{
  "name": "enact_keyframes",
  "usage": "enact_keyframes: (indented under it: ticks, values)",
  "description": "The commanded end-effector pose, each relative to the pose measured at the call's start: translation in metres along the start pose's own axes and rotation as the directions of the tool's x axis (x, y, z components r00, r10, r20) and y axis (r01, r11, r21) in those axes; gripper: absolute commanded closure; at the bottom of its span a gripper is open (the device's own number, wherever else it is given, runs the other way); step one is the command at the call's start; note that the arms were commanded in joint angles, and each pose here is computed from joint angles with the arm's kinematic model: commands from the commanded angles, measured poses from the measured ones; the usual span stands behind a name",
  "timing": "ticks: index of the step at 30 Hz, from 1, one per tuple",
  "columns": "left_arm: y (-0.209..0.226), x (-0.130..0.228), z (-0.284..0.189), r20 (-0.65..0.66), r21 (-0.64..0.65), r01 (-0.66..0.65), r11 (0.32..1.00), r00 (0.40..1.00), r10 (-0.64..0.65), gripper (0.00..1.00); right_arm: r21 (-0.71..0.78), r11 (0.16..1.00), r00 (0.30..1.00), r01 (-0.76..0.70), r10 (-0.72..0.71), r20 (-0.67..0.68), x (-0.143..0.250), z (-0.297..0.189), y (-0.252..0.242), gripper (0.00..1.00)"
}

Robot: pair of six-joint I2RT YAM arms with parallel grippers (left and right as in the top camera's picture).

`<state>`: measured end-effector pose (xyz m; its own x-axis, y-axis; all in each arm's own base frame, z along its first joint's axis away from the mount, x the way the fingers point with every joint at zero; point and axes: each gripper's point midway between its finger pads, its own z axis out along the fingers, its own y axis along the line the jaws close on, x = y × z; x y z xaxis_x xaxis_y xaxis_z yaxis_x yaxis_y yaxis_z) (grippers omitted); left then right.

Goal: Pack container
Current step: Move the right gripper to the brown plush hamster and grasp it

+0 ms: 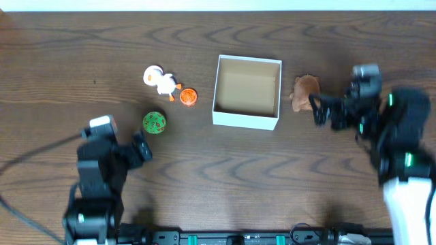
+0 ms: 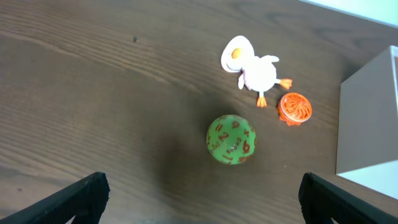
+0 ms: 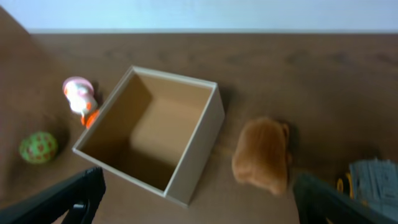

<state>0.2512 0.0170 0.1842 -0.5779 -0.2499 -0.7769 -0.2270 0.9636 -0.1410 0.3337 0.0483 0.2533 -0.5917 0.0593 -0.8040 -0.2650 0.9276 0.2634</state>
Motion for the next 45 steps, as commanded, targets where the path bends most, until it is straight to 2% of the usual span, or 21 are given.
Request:
enact_keyframes:
  ticks: [1,5,7,11,15,21,29,34,35,38,45]
  values:
    - [-0.005,-0.018,0.011,-0.064,-0.018,0.001,1.000,0.998,-0.002,0.02,0.036,0.998,0.996,0.050,-0.047,-0.079,-0.030,0.023,-0.008,0.01]
    - [-0.008,-0.025,0.036,-0.155,-0.041,-0.010,0.999,0.988,0.003,0.02,0.034,0.995,0.980,0.088,-0.081,-0.180,-0.046,0.054,-0.016,0.01]
    - [-0.006,-0.022,0.050,-0.205,-0.060,-0.011,0.998,0.979,-0.001,0.02,-0.002,0.999,0.978,0.052,-0.052,-0.200,-0.048,0.072,-0.016,0.01]
    - [0.008,-0.009,0.074,-0.292,-0.112,-0.001,0.994,0.956,-0.032,0.02,0.010,1.000,0.961,0.022,-0.019,-0.276,-0.027,0.099,-0.031,0.01]
    - [0.025,0.005,0.089,-0.354,-0.163,0.015,0.986,0.933,-0.072,0.02,0.117,0.993,0.931,0.004,0.039,-0.362,-0.001,0.119,-0.056,0.01]
    - [0.032,0.012,0.095,-0.381,-0.184,0.020,0.983,0.920,-0.090,0.02,0.319,0.946,0.890,0.047,0.106,-0.443,0.030,0.138,-0.091,0.01]
    - [0.032,0.013,0.095,-0.383,-0.185,0.019,0.983,0.919,-0.090,0.02,0.335,0.942,0.822,0.031,0.167,-0.545,0.080,0.174,-0.102,0.01]
    - [0.032,0.013,0.095,-0.383,-0.184,0.019,0.983,0.919,-0.090,0.02,0.382,0.924,0.776,-0.028,0.260,-0.574,0.112,0.192,-0.111,0.03]
    - [0.032,0.013,0.095,-0.383,-0.184,0.019,0.983,0.919,-0.090,0.02,0.381,0.924,0.769,-0.030,0.265,-0.581,0.117,0.196,-0.111,0.05]
    - [0.032,0.013,0.095,-0.383,-0.184,0.019,0.983,0.919,-0.090,0.02,0.381,0.924,0.753,-0.028,0.271,-0.600,0.127,0.200,-0.112,0.26]
    - [0.032,0.013,0.095,-0.383,-0.184,0.019,0.983,0.919,-0.090,0.02,0.376,0.926,0.765,-0.032,0.265,-0.587,0.117,0.195,-0.107,0.85]
